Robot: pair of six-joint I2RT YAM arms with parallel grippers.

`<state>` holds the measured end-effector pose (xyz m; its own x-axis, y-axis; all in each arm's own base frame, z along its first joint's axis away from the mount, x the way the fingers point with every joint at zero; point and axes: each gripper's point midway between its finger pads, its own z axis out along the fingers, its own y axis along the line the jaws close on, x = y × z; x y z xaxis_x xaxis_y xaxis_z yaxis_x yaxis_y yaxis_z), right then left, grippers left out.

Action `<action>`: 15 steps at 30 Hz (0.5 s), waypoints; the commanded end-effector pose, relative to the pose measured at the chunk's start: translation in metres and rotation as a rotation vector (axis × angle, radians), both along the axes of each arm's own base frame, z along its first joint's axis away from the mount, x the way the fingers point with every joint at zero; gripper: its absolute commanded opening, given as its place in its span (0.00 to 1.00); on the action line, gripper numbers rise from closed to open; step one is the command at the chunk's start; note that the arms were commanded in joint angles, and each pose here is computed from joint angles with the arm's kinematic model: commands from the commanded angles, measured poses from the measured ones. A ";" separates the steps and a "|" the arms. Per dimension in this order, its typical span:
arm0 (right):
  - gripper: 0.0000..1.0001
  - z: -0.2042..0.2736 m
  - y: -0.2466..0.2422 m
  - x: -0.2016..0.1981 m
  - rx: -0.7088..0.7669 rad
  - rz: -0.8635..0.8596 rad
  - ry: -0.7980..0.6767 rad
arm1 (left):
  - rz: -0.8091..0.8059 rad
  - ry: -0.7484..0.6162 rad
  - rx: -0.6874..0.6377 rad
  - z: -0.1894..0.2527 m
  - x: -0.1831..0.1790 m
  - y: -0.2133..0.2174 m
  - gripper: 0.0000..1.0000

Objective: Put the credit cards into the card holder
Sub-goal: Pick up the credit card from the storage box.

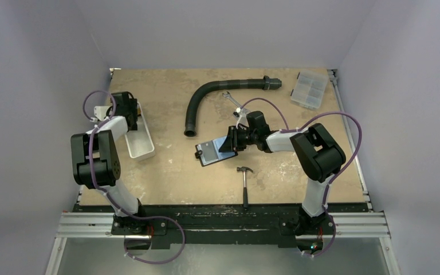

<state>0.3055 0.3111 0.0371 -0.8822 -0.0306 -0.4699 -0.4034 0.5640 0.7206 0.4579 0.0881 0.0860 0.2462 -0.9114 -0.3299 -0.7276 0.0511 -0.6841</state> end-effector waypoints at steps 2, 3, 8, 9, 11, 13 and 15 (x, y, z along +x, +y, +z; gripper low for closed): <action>0.31 0.014 0.003 0.006 0.026 0.013 -0.061 | 0.081 -0.130 0.008 0.021 0.021 0.012 0.83; 0.31 0.013 0.002 0.005 0.026 0.013 -0.060 | 0.088 -0.130 0.012 0.019 0.020 0.014 0.83; 0.31 0.014 0.003 0.004 0.032 0.018 -0.061 | 0.100 -0.163 0.009 0.011 0.020 0.015 0.81; 0.31 0.014 0.003 0.004 0.032 0.018 -0.059 | 0.104 -0.167 0.004 0.009 0.020 0.015 0.81; 0.31 0.014 0.003 0.004 0.033 0.018 -0.058 | 0.108 -0.167 -0.012 0.003 0.020 0.014 0.80; 0.31 0.014 0.003 0.004 0.034 0.018 -0.060 | 0.108 -0.162 -0.019 -0.001 0.020 0.013 0.80; 0.31 0.015 0.003 0.004 0.034 0.018 -0.059 | 0.111 -0.157 -0.022 -0.003 0.020 0.013 0.80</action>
<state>0.3055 0.3112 0.0372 -0.8823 -0.0306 -0.4698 -0.4035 0.5633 0.7211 0.4716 0.0969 0.0801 0.3529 -0.8924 -0.2812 -0.6488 -0.0169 -0.7608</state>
